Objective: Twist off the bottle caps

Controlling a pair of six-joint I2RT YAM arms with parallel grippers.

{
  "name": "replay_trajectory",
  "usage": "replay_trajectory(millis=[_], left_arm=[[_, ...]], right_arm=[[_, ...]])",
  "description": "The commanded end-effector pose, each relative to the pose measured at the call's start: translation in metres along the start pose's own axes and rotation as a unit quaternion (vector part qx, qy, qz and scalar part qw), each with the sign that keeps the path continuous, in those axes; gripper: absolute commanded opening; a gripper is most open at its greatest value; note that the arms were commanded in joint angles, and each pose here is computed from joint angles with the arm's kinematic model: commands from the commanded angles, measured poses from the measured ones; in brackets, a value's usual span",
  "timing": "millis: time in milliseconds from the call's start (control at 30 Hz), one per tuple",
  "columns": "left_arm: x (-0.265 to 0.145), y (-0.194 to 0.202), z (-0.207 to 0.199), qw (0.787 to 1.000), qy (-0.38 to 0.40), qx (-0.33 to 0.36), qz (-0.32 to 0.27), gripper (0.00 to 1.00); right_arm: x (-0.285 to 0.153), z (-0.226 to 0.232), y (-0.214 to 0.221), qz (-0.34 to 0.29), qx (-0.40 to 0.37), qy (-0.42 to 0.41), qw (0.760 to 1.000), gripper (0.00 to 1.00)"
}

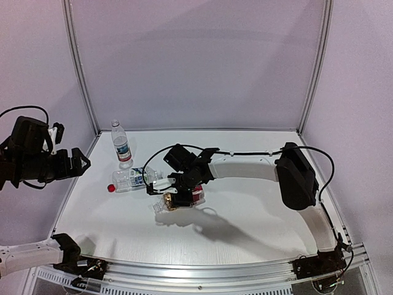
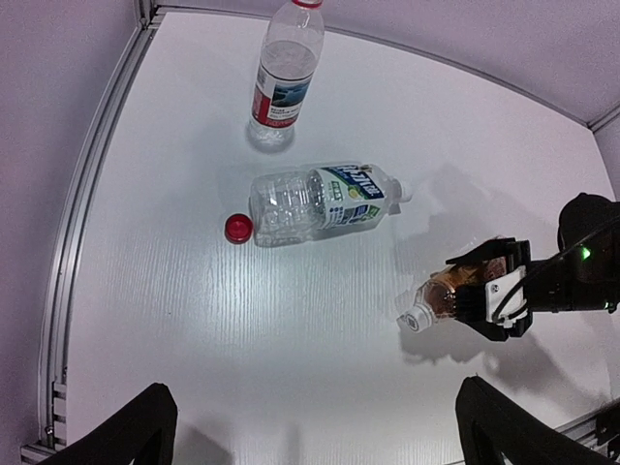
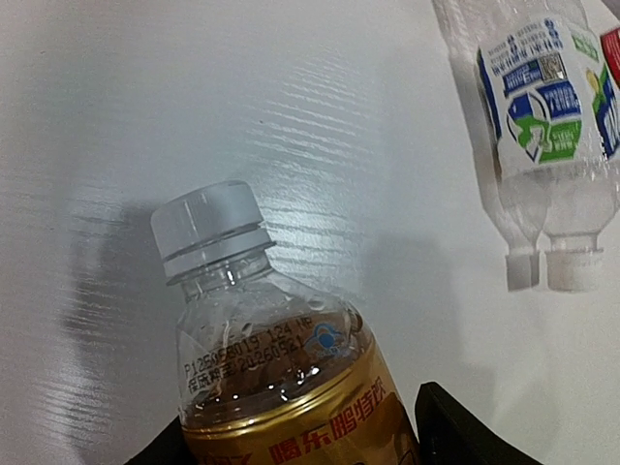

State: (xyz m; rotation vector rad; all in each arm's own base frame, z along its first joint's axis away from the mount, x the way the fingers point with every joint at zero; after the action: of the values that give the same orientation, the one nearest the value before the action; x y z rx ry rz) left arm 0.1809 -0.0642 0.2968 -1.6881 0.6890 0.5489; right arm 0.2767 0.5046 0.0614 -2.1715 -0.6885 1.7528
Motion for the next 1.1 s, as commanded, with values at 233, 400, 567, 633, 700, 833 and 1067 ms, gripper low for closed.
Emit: replay_trajectory(millis=[233,400,567,633,700,833,1067], left_arm=[[0.013,-0.007,-0.010,0.999,0.021,-0.010,-0.026,0.99],[0.020,-0.005,-0.010,0.999,0.017,-0.020,-0.034,0.99],[0.022,-0.005,-0.008,0.999,0.011,-0.024,-0.038,0.99],[0.022,-0.006,-0.007,0.999,0.008,-0.022,-0.040,0.99],[0.021,-0.007,-0.006,0.999,0.005,-0.021,-0.042,0.99],[0.018,-0.013,-0.010,0.999,0.013,-0.019,-0.048,0.99],[0.016,-0.021,-0.017,0.998,0.026,-0.010,-0.059,0.99]], right_arm=[[-0.046,-0.009,0.024,0.100,0.300,0.083,0.945,0.73],[-0.056,0.000,0.035,0.113,0.394,0.089,0.908,0.82],[-0.077,0.003,0.025,0.060,0.385,0.082,0.917,0.99],[-0.088,-0.002,0.016,0.038,0.366,0.082,0.926,0.99],[-0.098,-0.007,0.011,0.027,0.353,0.074,0.932,0.99],[-0.107,-0.010,0.019,0.010,0.329,0.032,0.944,0.99],[-0.101,0.007,0.035,-0.036,0.237,-0.030,0.970,0.99]])
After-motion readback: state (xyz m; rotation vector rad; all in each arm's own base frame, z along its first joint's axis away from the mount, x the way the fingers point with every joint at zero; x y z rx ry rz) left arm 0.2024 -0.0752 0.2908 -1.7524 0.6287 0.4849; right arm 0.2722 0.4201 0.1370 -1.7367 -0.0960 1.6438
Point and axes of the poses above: each gripper's point midway between its finger pads, its own x axis out along the fingers, its own z axis along the line the jaws close on, y = z × x, the point moved 1 cm from there along -x, back along the fingers, and after that the axes turned 2 degrees about x, right-handed, at the moved point
